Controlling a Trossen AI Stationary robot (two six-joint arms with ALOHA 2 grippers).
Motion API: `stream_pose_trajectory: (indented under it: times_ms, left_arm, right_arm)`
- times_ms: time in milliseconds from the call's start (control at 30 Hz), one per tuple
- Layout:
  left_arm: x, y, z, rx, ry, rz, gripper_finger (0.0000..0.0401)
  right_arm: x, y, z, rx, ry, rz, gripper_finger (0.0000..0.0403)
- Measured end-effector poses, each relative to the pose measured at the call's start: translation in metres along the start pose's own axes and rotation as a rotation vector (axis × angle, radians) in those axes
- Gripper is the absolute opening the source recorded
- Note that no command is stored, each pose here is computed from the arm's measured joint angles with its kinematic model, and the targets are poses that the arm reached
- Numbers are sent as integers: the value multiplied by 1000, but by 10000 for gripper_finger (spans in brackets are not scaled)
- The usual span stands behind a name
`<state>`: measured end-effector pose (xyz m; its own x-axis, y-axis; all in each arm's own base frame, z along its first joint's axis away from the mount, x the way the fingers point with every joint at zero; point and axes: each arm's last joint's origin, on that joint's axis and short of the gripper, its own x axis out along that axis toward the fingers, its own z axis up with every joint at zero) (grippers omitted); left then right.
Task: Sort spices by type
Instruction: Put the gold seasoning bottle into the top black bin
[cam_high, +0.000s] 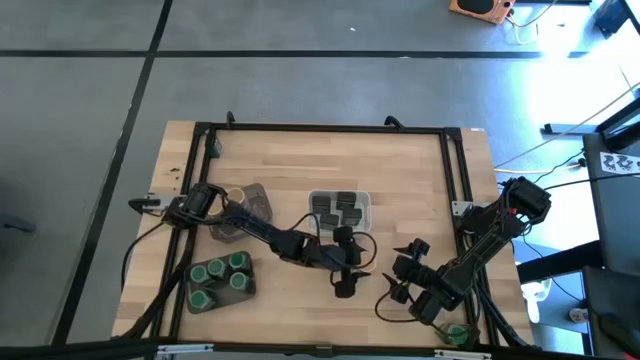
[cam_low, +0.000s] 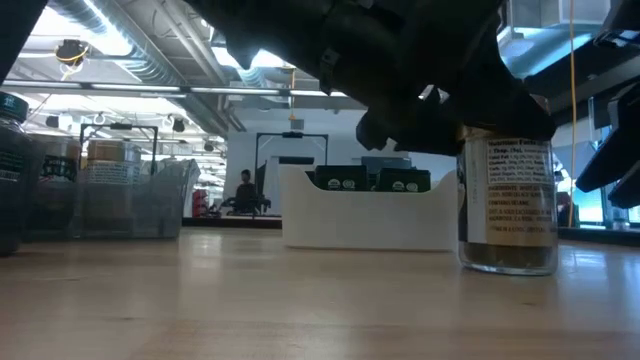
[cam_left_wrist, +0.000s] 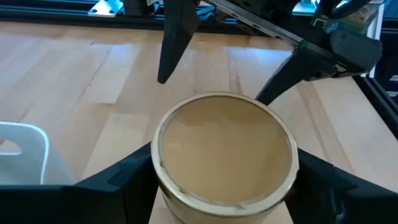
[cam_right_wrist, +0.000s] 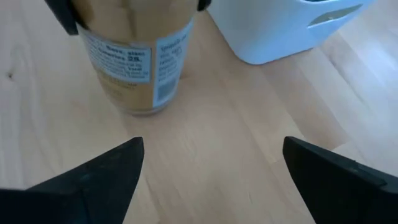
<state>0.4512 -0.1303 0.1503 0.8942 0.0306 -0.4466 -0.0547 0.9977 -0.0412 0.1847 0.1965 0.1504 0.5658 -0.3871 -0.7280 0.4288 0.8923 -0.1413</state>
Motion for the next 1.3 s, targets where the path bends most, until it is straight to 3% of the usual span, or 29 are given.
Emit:
stream_pose_trajectory:
  times_ms: [233,367,667,800,1000,1300]
  left_arm:
    - [-39,-24,18,30,34,91,268]
    - [-82,-39,35,46,63,155,268]
    - [-188,-62,46,65,55,408,268]
    - [-223,-53,31,27,16,524,268]
    - [-262,-17,9,-136,-50,631,268]
    - [-273,35,-32,-314,-59,739,268]
  right_arm:
    - [0,2,0,17,15,24,383]
    - [0,2,0,13,24,24,383]
    - [2,2,3,37,-11,14,383]
    - [6,0,7,53,-8,0,383]
    - [9,-1,10,64,-9,-12,383]
    - [10,-2,11,68,-33,-25,383]
